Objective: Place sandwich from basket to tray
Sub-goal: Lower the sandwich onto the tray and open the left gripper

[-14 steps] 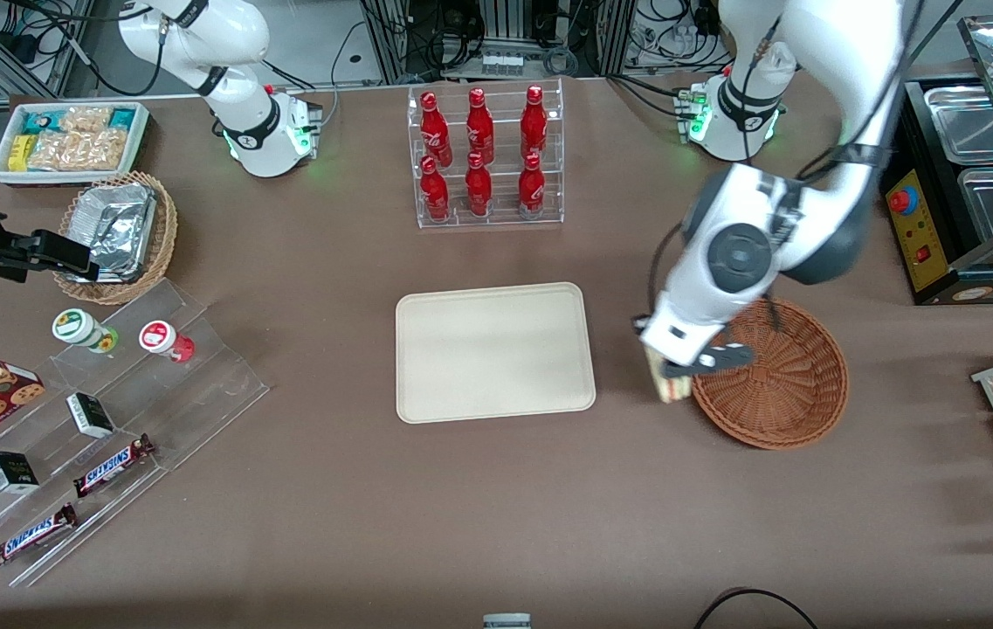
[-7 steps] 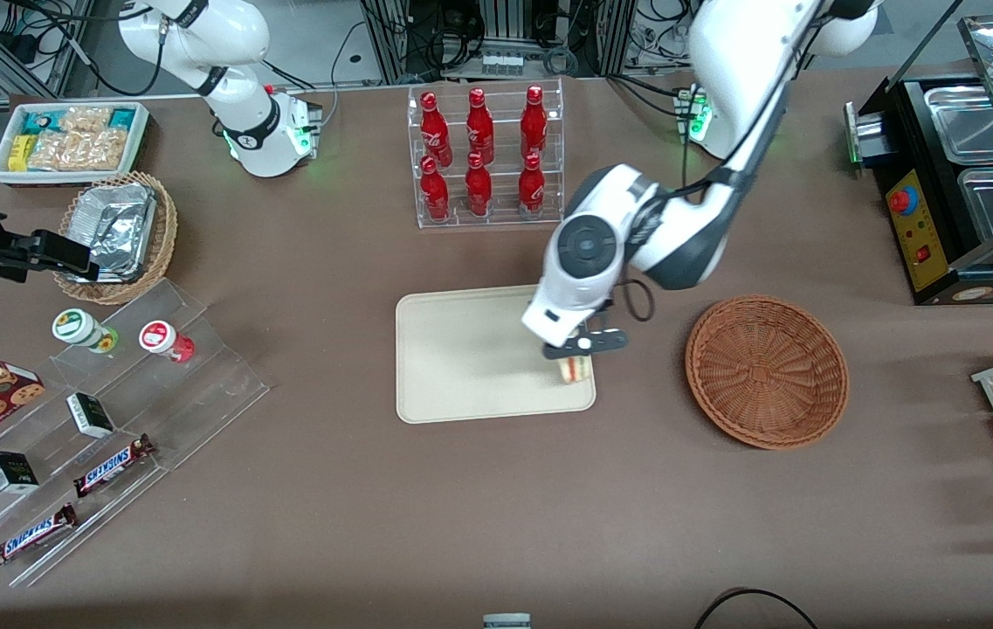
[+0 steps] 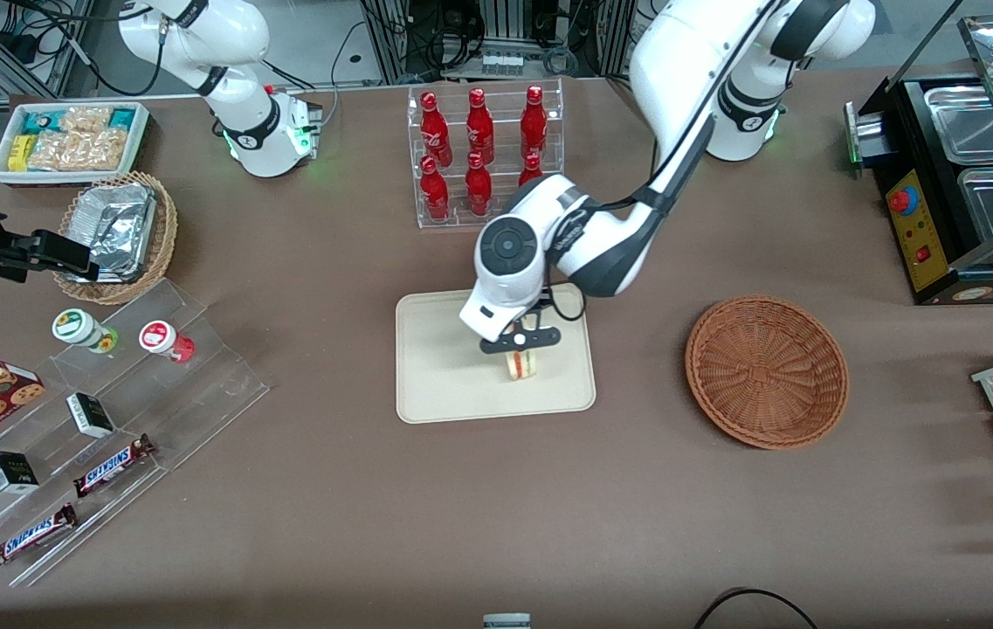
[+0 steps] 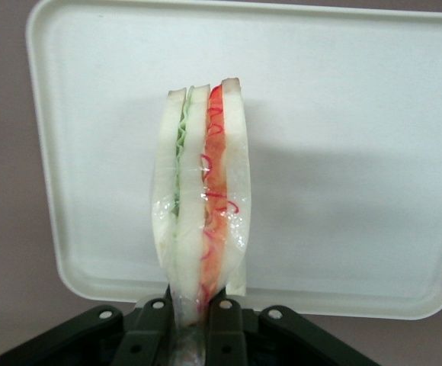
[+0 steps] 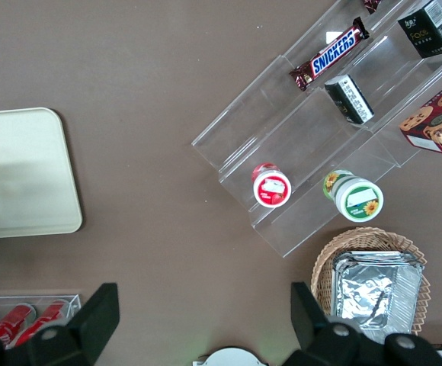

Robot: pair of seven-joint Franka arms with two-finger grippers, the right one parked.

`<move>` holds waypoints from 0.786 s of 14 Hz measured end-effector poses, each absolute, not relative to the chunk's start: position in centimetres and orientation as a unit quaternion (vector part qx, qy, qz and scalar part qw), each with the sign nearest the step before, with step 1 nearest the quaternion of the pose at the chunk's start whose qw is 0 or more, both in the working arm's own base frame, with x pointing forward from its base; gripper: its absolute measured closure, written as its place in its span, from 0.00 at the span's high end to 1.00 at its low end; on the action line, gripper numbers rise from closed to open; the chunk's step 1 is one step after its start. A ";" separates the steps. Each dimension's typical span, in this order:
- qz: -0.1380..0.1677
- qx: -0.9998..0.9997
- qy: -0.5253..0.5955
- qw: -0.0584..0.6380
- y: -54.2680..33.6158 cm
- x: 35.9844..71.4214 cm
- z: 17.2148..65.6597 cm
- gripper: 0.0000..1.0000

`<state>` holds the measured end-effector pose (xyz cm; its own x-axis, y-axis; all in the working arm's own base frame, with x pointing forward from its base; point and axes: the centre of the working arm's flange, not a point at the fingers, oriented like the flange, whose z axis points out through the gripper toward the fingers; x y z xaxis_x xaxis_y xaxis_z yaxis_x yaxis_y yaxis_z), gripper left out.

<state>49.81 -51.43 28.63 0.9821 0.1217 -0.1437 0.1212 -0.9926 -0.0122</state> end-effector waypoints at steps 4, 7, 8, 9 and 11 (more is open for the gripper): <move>0.062 -0.996 -0.062 -0.011 -53.1 49.1 26.8 0.15; 0.064 -0.996 -0.064 -0.009 -53.4 48.8 25.9 0.15; 0.065 -0.996 -0.065 -0.008 -53.4 48.8 25.8 0.15; 0.066 -0.996 -0.065 -0.007 -53.4 48.8 25.6 0.15; 0.068 -0.995 -0.066 -0.005 -53.4 48.7 25.1 0.15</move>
<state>48.68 -53.45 25.10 0.9820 0.1306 -0.1361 0.1318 -0.9913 0.0000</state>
